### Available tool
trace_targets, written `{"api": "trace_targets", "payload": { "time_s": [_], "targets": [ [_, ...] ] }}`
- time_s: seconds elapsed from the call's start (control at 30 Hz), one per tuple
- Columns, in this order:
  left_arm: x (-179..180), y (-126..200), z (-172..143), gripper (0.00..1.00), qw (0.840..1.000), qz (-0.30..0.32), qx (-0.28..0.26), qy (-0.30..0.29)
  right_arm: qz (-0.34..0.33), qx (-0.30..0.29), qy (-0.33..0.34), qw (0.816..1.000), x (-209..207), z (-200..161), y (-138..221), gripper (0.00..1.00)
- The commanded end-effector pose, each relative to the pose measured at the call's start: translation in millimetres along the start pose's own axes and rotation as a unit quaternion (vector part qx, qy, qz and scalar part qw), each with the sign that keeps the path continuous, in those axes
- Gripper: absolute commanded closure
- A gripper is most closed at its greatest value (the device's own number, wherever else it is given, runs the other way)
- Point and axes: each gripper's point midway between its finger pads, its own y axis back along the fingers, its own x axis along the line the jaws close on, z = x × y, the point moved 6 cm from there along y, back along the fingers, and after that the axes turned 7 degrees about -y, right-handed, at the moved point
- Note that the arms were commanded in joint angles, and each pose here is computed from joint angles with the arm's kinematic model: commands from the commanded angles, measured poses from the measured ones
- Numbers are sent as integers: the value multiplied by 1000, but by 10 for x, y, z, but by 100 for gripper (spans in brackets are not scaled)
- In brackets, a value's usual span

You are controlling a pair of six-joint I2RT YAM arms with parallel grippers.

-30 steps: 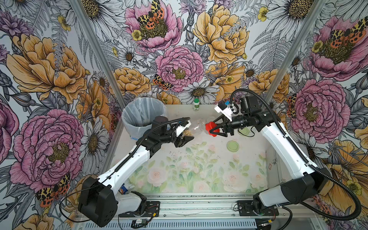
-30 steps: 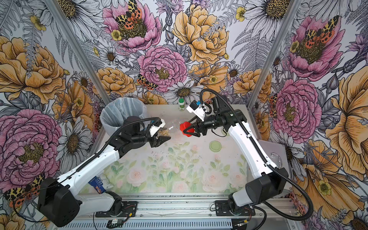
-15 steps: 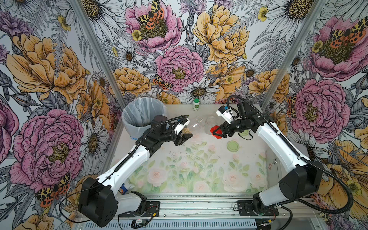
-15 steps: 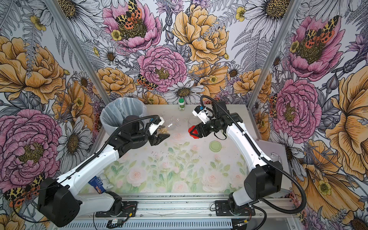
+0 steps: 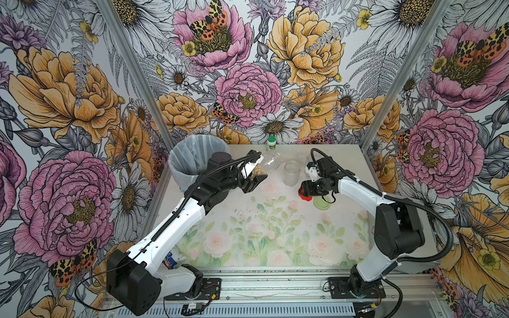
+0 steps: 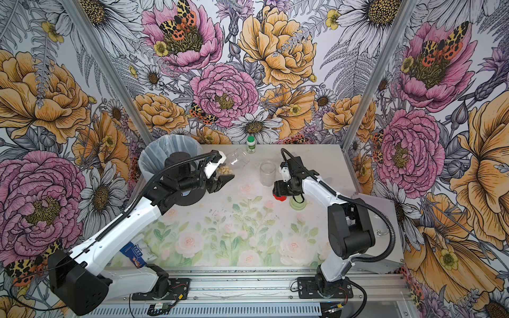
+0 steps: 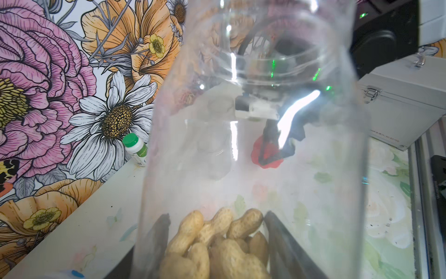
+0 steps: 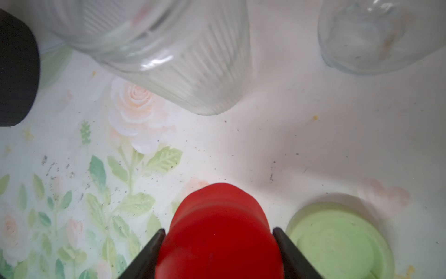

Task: Empty moldy peanuts from jars
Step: Place the lid at the center of the board.

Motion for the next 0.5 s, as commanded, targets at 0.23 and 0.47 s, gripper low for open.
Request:
{"api": "trace_targets", "payload": {
  "time_s": [0.23, 0.47],
  "targets": [
    [238, 430, 107, 78, 988, 126, 84, -37, -86, -12, -34, 996, -190, -32, -364, 46],
    [393, 789, 1, 77, 965, 210, 152, -46, -114, -6, -38, 993, -228, -71, -505, 44]
  ]
}}
